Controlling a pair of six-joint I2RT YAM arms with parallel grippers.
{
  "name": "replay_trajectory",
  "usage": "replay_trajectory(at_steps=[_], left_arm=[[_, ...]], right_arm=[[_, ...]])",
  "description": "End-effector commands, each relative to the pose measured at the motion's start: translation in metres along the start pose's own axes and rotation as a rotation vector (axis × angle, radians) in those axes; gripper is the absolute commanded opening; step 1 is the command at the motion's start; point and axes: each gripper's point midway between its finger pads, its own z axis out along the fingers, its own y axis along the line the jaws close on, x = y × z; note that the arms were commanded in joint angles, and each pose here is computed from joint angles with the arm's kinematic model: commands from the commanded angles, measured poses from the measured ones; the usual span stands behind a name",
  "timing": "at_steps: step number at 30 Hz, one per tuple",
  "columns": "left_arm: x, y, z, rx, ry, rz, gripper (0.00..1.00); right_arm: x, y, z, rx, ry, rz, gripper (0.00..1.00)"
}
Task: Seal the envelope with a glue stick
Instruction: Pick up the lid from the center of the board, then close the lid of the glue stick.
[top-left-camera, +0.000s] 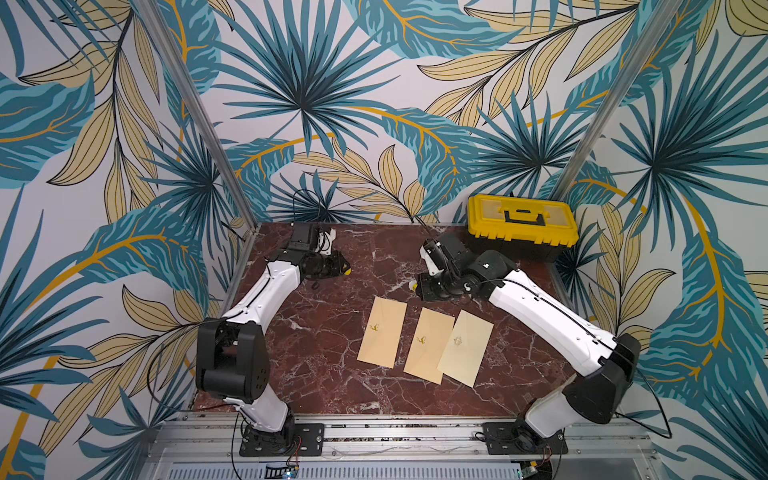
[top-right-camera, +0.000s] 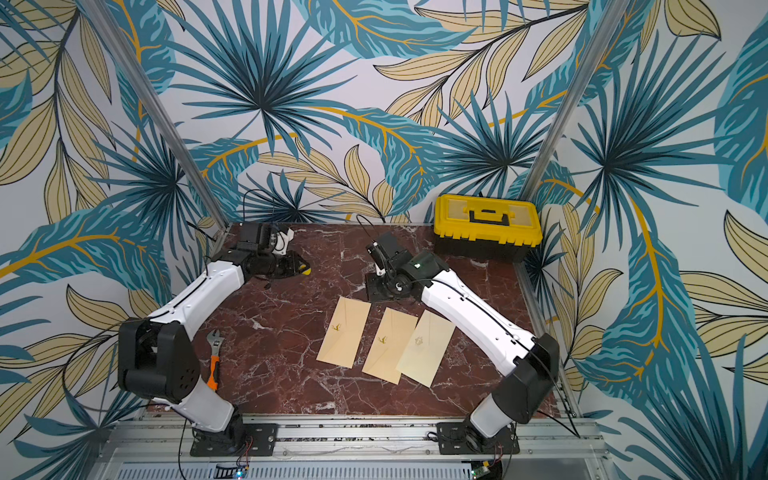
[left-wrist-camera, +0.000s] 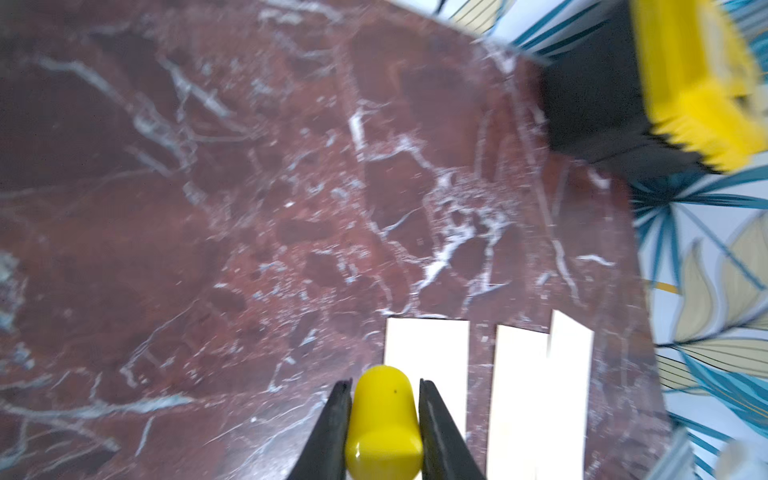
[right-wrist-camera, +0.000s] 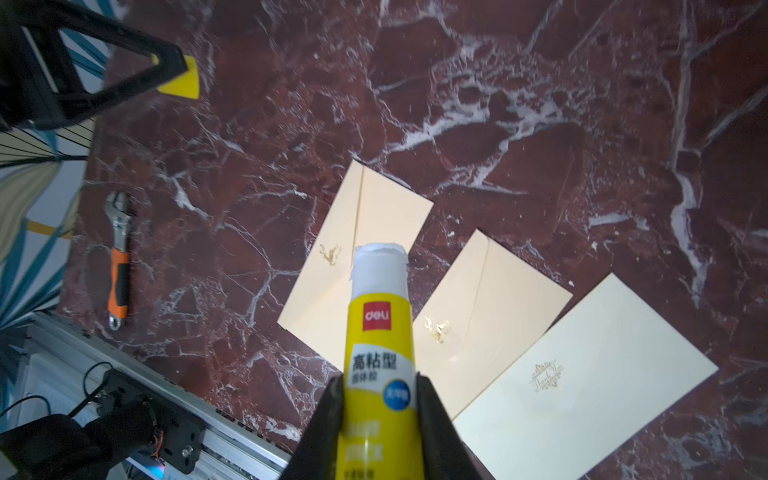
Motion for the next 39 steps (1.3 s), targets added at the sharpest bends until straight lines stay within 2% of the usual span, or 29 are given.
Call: replay_trajectory(at_steps=[1,5,9,13,20,29,39], left_arm=[[-0.021,-0.068,-0.031,0.290,-0.087,0.100,0.21],[-0.040,-0.125,-0.077,0.539,-0.204,0.187,0.17],[-0.043,-0.172,-0.129,0.748,-0.309,0.295,0.17],[-0.042,-0.201,-0.168,0.895,-0.348,0.349,0.15],[-0.036,-0.236,-0.226,1.103,-0.404,0.447,0.14],[-0.026,-0.251,-0.250,1.206,-0.391,0.497,0.13],[-0.019,-0.260,-0.258,1.245,-0.373,0.518,0.13]], right_arm=[[-0.030,0.015,-0.022,-0.094,-0.180,-0.039,0.00],[-0.045,0.035,-0.057,-0.248,-0.350,-0.085,0.00],[-0.053,0.047,-0.093,-0.365,-0.507,-0.106,0.00],[-0.059,0.061,-0.125,-0.482,-0.645,-0.164,0.00],[-0.059,0.084,-0.171,-0.629,-0.782,-0.299,0.00],[-0.065,0.117,-0.216,-0.800,-0.860,-0.430,0.00],[-0.073,0.138,-0.230,-0.885,-0.872,-0.487,0.00]])
